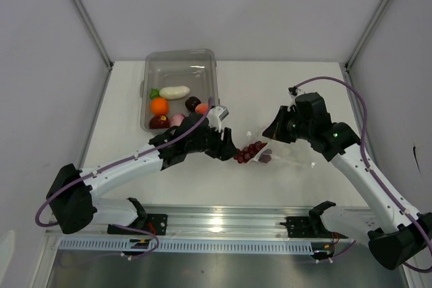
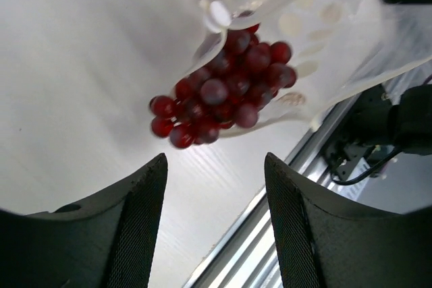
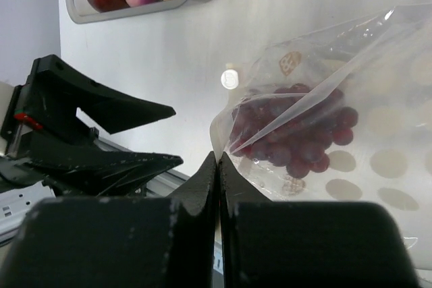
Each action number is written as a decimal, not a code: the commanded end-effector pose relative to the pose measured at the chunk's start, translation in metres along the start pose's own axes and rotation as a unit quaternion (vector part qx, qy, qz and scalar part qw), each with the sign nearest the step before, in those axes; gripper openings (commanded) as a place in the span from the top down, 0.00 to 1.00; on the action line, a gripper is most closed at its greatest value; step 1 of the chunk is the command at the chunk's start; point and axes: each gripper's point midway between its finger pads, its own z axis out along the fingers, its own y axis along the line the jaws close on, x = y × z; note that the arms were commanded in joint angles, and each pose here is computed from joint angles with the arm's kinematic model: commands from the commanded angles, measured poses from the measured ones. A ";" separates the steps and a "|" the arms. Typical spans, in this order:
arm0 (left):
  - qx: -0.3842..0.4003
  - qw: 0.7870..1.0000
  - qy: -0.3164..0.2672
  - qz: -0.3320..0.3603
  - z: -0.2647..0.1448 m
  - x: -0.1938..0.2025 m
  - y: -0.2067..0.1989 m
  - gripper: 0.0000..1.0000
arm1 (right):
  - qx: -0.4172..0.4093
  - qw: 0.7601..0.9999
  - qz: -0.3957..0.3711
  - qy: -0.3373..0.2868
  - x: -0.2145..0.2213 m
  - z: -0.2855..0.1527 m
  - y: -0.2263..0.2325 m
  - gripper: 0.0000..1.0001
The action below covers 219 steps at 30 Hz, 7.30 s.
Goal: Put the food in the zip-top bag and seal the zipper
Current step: Place the fake fruit in the zipper food storage bag, then pick up the fake vegetable from the bin.
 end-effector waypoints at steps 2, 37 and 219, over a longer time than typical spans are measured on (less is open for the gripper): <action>0.004 0.998 -0.049 0.048 -0.009 -0.007 0.003 0.37 | -0.035 0.999 -0.021 -0.007 -0.006 -0.017 0.015 1.00; 0.067 0.993 0.013 -0.094 0.018 0.041 0.004 0.14 | -0.106 0.994 -0.036 -0.003 -0.006 -0.048 0.046 1.00; -0.258 0.881 0.265 0.294 0.027 -0.113 0.418 0.12 | -0.070 0.984 -0.122 0.112 0.076 0.010 -0.019 1.00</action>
